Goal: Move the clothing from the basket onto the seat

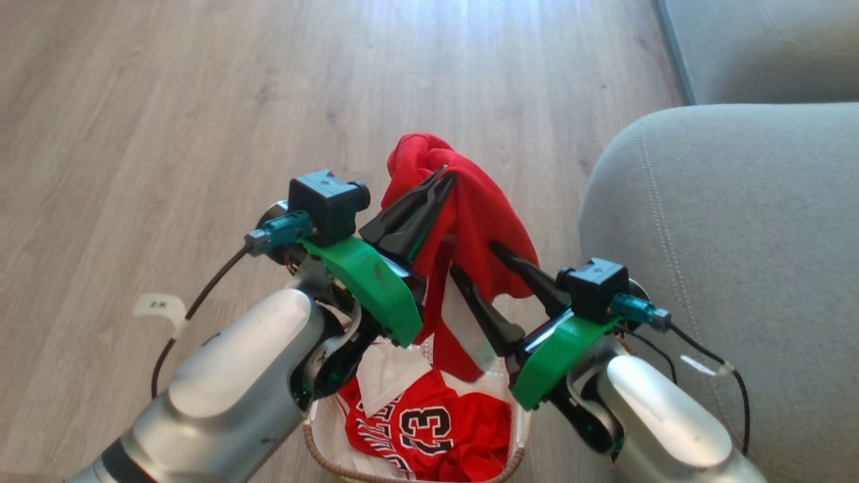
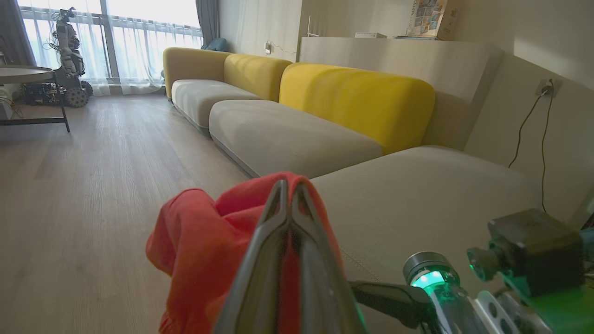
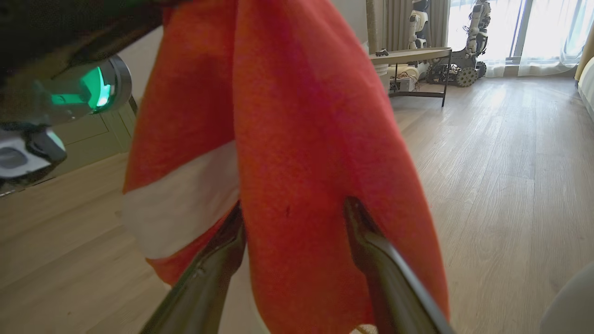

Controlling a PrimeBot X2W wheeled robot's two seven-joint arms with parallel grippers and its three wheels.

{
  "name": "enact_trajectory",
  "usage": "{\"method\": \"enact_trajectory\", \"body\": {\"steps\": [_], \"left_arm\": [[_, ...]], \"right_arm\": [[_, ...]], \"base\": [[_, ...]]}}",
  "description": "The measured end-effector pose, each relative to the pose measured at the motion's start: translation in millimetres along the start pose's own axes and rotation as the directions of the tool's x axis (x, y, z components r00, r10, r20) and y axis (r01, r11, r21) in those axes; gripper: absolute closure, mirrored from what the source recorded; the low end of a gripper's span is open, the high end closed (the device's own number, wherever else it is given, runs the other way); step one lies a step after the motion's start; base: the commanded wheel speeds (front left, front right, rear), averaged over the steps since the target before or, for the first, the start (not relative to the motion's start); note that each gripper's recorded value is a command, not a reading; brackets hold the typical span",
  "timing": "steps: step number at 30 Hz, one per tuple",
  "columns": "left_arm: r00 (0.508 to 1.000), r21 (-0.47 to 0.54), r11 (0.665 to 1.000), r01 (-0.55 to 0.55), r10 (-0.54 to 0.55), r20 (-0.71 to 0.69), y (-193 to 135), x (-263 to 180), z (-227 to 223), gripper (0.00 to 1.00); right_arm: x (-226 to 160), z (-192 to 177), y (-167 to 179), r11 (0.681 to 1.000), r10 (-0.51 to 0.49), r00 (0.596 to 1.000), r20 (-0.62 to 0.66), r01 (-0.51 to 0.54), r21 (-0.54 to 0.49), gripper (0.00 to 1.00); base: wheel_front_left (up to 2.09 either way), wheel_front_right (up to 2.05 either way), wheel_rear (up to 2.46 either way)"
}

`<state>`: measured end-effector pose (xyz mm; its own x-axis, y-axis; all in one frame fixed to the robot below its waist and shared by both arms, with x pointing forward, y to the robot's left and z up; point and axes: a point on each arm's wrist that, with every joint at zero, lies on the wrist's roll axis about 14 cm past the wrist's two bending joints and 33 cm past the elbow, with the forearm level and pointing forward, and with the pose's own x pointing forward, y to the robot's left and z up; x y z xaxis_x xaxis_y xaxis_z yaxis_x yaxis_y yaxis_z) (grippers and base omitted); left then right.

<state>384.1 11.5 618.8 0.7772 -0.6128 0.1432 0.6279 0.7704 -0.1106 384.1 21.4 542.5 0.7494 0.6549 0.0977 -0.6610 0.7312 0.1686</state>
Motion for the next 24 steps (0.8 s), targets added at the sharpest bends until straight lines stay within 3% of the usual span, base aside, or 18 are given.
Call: {"method": "enact_trajectory", "body": {"steps": [9,10,11,12,24], "left_arm": [[1.0,-0.003,1.0,-0.01,0.01,-0.01,-2.6,-9.3,-2.2,1.0],[1.0,-0.002,1.0,-0.007,0.007,-0.011,-2.6,-10.4,-2.3,1.0],[1.0,-0.001,1.0,-0.011,0.011,-0.011,-1.9,-11.3,-2.2,1.0],[1.0,-0.001,1.0,-0.014,0.014,-0.011,-1.1,-12.1,-2.3,1.0],[0.999,0.006,0.999,-0.035,0.035,-0.022,5.7,-15.4,-5.2,1.0]], "right_arm": [[19.5,-8.0,2.1,0.999,0.032,0.999,-0.038,-0.033,-0.019,0.0],[20.8,-8.8,3.1,0.999,0.036,0.998,-0.042,-0.037,-0.019,0.29],[21.8,-9.1,4.2,0.999,0.04,0.998,-0.041,-0.041,-0.018,0.81],[22.8,-9.6,5.1,0.999,0.043,0.998,-0.042,-0.044,-0.017,1.0],[27.7,-2.1,4.9,0.999,0.046,0.999,-0.02,-0.046,-0.007,1.0]], "base": [[0.0,0.0,0.0],[0.0,0.0,0.0],[0.0,0.0,0.0],[0.0,0.0,0.0],[0.0,0.0,0.0]]}}
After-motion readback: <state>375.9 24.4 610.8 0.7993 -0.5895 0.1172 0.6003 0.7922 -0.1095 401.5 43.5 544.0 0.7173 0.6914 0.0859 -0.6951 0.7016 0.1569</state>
